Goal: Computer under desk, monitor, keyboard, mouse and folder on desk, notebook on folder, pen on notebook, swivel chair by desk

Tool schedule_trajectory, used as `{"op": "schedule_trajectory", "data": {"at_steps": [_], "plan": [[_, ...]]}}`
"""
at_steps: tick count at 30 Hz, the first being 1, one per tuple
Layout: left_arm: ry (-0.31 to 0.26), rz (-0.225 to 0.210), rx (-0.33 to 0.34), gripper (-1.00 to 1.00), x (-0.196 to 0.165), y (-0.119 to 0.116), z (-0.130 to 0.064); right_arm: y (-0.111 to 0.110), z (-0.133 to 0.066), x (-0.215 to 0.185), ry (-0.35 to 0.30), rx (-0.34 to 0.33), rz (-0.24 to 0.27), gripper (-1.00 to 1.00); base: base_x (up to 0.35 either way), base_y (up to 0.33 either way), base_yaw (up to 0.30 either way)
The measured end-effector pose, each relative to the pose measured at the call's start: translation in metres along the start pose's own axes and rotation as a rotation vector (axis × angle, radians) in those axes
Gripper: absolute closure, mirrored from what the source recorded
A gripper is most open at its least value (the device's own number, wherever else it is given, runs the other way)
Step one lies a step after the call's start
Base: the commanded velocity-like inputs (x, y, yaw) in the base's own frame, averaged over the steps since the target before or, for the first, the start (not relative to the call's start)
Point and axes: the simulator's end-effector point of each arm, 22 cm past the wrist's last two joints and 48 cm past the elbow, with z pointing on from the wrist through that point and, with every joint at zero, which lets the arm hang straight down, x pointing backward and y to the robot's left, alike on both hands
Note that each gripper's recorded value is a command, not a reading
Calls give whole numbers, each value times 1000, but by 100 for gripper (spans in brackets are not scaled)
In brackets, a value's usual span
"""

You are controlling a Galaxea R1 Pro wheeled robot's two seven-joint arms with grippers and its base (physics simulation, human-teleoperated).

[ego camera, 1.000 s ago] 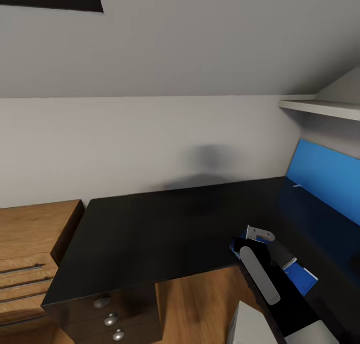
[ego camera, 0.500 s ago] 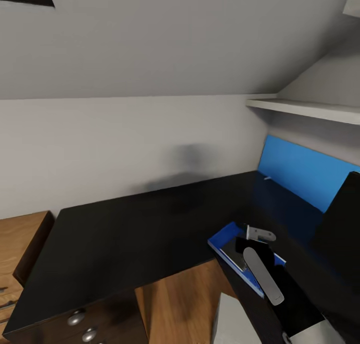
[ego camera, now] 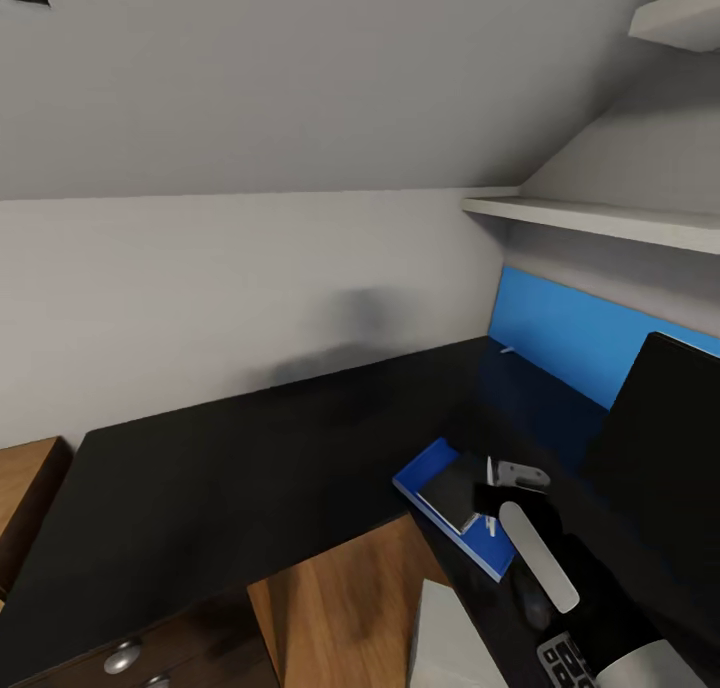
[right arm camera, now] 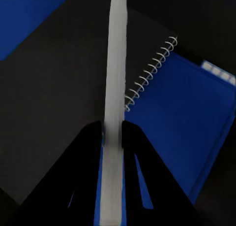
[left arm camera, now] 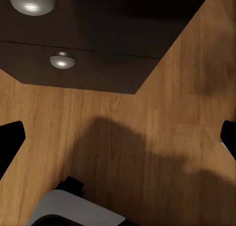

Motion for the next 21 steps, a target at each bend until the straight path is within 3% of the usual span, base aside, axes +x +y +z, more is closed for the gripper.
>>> {"op": "schedule_trajectory", "data": {"at_steps": [7,13,21], "plan": [[0,0,1,-100,0,0,0,9,0,-8,-38,-44,-51,100,0,0,-3],[0,0,1,-100,0,0,0,12,-1,-11,-49,-58,-58,100,0,0,0],[1,-1,1,-100,0,0,0,25,-1,-19,-90,-133,-74,100,0,0,0]]}}
